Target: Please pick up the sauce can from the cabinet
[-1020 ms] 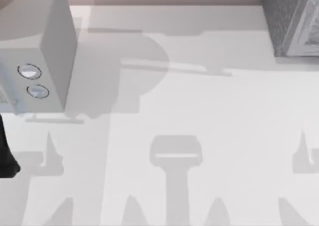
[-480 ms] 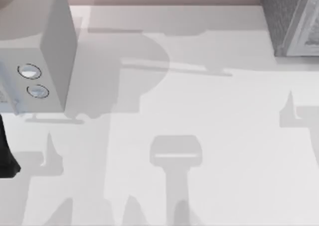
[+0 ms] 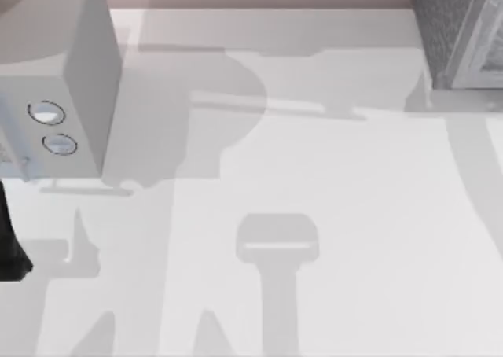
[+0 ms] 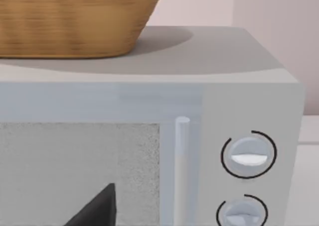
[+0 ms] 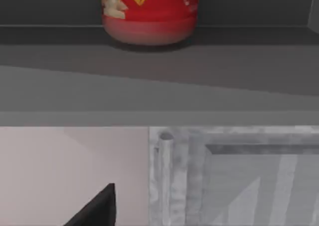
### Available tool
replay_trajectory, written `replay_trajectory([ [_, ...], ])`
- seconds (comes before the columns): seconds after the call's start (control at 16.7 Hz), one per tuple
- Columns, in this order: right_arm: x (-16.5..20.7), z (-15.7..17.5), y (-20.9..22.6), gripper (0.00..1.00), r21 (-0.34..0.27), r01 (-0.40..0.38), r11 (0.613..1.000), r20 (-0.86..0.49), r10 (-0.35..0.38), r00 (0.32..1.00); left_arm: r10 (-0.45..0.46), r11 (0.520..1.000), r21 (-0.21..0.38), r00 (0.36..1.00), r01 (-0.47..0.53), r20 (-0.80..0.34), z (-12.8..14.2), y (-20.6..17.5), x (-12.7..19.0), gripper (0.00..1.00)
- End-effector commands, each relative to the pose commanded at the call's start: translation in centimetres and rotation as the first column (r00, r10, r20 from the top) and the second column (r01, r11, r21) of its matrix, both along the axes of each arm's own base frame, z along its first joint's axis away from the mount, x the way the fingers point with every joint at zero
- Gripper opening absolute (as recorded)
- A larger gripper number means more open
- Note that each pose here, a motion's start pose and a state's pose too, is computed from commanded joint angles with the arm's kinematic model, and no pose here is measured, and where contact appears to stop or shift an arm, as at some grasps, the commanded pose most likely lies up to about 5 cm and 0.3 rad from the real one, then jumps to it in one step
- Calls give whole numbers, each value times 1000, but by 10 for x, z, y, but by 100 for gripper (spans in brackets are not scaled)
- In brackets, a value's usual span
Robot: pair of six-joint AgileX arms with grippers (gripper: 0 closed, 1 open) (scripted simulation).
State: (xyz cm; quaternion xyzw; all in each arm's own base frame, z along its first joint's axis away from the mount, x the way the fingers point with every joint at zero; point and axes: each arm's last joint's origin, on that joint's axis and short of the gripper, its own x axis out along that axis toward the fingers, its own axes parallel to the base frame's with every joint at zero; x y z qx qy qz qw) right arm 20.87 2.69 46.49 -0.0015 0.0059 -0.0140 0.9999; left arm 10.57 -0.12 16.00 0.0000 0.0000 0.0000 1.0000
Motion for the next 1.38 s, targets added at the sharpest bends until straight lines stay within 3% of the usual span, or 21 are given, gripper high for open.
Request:
replay_trajectory([
  [0.42, 46, 44, 20, 100, 3, -27, 1000, 12, 27, 1000, 0, 1000, 0, 1000, 0, 0, 0, 0, 0, 100],
  [0.9, 56, 48, 21, 100, 5, -25, 1000, 19, 25, 999, 0, 1000, 0, 1000, 0, 0, 0, 0, 0, 100],
  [1.38, 135, 44, 32, 100, 6, -19, 1000, 4, 19, 1000, 0, 1000, 0, 1000, 0, 0, 0, 0, 0, 100],
])
